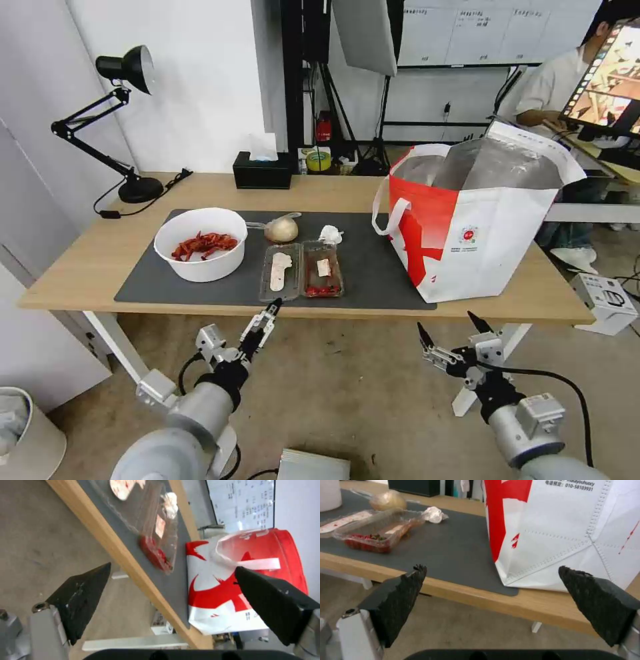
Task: Pick up the trash from the table and place it into the takeout bag.
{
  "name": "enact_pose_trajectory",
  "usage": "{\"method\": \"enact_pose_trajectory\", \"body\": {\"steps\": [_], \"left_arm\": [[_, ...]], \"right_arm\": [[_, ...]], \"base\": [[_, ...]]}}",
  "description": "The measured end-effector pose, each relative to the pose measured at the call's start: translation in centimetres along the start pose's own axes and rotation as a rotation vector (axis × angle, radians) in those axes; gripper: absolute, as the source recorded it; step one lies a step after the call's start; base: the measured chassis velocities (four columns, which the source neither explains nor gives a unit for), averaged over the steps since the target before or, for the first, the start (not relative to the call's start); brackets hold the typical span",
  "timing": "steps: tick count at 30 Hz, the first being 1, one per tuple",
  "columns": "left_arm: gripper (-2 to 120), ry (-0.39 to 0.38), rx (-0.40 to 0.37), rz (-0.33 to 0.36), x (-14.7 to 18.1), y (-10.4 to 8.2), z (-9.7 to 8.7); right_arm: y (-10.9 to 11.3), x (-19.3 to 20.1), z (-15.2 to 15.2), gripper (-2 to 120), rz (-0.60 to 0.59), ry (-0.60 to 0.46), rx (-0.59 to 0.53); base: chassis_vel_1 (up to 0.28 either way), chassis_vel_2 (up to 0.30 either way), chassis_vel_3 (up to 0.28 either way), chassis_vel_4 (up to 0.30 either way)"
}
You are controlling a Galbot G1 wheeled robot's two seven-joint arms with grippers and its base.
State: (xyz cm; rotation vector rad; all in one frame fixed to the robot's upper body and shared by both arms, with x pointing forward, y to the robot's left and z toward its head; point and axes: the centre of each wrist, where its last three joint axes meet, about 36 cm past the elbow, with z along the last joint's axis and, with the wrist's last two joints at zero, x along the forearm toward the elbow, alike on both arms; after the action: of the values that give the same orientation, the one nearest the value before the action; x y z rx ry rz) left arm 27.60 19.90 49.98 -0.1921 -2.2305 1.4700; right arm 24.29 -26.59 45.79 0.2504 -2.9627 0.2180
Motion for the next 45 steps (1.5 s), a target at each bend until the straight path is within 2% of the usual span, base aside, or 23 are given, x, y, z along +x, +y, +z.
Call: {"method": "enact_pose_trajectory", "body": {"steps": [3,7,24,38,45], "left_arm": [[100,0.012,0.017,0.005,-0.6,-0.3,-0.2],[100,0.031,0.003,0.006,-1.3,-0.4,-0.1],[100,0.035,-0.004,0.034,-4.8,-0.7,0.0],[100,0.052,-0.027,-0.004,-8.2,-0.4,0.2],[100,0.026,-0.022,0.002,-9.5,-0.6,-0.5]], "right_arm": [[0.0,0.1,0.1,100,0.0,0.001,0.003],[0.2,0.0,0.4,100,-0.014,0.003,0.012],[0.4,-0.4,1.5,100,-0.014,0.013,0.004],[0.2,-0.7,2.1,100,0.001,0.023,0.0],[0.2,-1.1,2.7,100,0.009,0.033,-0.004]], "base": [[0.0,0.0,0.0,0.0],[0.0,0.0,0.0,0.0],[0.0,0.0,0.0,0.0],[0.0,0.0,0.0,0.0],[0.0,0.0,0.0,0.0]]}}
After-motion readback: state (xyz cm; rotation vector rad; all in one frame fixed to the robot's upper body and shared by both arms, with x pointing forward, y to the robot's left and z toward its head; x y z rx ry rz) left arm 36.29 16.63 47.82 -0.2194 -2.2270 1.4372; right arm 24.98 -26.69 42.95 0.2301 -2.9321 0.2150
